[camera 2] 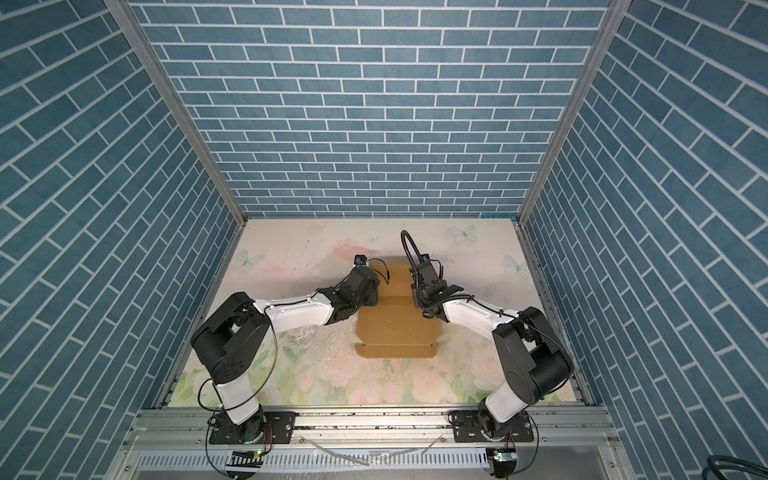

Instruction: Fold the paper box

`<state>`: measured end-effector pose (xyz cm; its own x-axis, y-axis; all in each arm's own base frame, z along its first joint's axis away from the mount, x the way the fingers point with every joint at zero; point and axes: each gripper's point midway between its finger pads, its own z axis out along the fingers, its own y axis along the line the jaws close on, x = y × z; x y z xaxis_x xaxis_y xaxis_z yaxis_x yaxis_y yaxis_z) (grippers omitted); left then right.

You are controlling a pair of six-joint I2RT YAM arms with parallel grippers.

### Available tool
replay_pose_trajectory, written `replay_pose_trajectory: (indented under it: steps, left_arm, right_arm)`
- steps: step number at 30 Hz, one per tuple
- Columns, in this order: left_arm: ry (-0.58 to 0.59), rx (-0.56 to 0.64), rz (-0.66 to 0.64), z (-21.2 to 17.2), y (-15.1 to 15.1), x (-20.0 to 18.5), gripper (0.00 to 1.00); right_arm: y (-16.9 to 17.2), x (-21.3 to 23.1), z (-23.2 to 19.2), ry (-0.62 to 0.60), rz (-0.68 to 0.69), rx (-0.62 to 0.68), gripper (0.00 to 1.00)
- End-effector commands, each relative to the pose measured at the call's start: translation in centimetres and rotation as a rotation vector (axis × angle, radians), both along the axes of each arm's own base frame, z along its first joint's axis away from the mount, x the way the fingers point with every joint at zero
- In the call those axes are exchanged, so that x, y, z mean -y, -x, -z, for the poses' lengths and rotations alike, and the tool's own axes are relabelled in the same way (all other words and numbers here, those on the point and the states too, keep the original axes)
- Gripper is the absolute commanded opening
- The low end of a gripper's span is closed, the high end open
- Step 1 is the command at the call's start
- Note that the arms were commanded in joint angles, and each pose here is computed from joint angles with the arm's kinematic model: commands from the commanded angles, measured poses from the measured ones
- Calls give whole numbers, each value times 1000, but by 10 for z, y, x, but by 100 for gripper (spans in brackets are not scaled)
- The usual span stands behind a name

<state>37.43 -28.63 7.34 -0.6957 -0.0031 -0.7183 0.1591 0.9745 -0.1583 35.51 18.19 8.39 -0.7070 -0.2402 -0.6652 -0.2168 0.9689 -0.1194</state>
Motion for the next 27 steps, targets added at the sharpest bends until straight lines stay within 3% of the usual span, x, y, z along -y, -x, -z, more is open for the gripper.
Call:
replay_pose_trajectory:
  steps: [1, 19, 27]
  left_arm:
    - [-74, -185, 76, 47, 38, -5, 0]
    - [-79, -195, 78, 44, 36, -3, 0]
    - [-78, -196, 81, 44, 38, -2, 0]
  right_arm:
    - [-1, -11, 1, 8, -13, -3, 13]
    - [-6, 3, 13, 82, 77, 12, 4]
    - [-7, -1, 16, 39, 97, 22, 10]
